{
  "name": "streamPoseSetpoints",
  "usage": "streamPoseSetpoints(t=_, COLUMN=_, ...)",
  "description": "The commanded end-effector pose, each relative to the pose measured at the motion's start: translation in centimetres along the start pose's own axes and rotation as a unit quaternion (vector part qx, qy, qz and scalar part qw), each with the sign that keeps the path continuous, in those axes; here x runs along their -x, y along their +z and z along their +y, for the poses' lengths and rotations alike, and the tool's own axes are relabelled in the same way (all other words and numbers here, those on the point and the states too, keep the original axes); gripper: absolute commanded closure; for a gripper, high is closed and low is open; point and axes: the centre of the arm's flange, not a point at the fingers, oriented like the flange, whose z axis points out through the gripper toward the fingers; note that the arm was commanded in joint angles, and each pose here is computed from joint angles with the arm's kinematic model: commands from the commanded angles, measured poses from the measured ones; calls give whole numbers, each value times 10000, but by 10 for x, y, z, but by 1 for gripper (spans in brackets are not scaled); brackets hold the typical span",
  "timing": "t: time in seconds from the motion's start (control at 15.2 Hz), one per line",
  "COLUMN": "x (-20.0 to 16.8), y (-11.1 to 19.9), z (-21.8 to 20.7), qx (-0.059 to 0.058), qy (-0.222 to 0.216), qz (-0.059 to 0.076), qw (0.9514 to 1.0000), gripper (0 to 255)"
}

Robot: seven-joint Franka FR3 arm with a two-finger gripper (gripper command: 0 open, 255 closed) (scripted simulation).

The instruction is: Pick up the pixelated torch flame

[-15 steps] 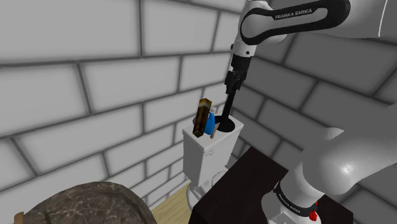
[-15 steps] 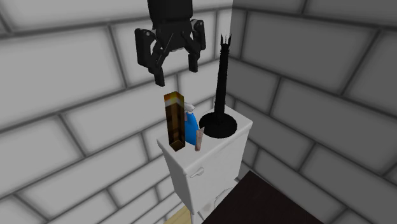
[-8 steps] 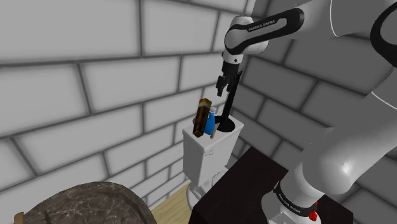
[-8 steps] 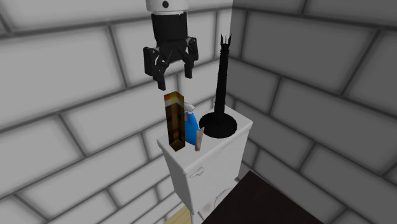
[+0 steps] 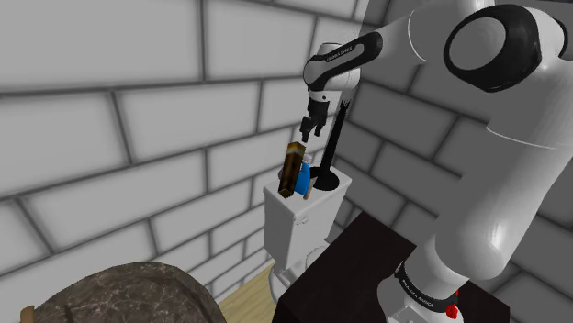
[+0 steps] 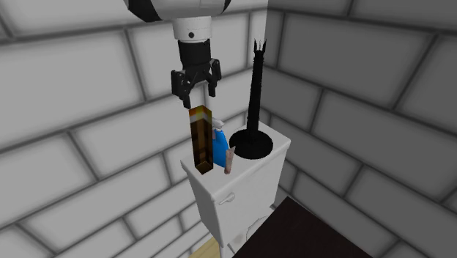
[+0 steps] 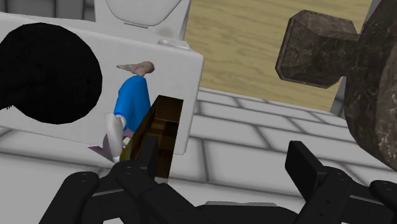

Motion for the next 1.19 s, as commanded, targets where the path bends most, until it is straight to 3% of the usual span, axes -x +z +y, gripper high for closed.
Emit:
streamPoseSetpoints(t=0.0, x=-20, y=14, z=13, qx=-1, qy=-26, qz=16, qw=10000, gripper=0)
streamPoseSetpoints(t=0.73, x=-122, y=92, z=79, qx=-16, qy=-151, qz=85, qw=9998, gripper=0)
streamPoseSetpoints(t=1.12, x=-125, y=120, z=81, qx=-17, qy=-154, qz=87, qw=9998, gripper=0)
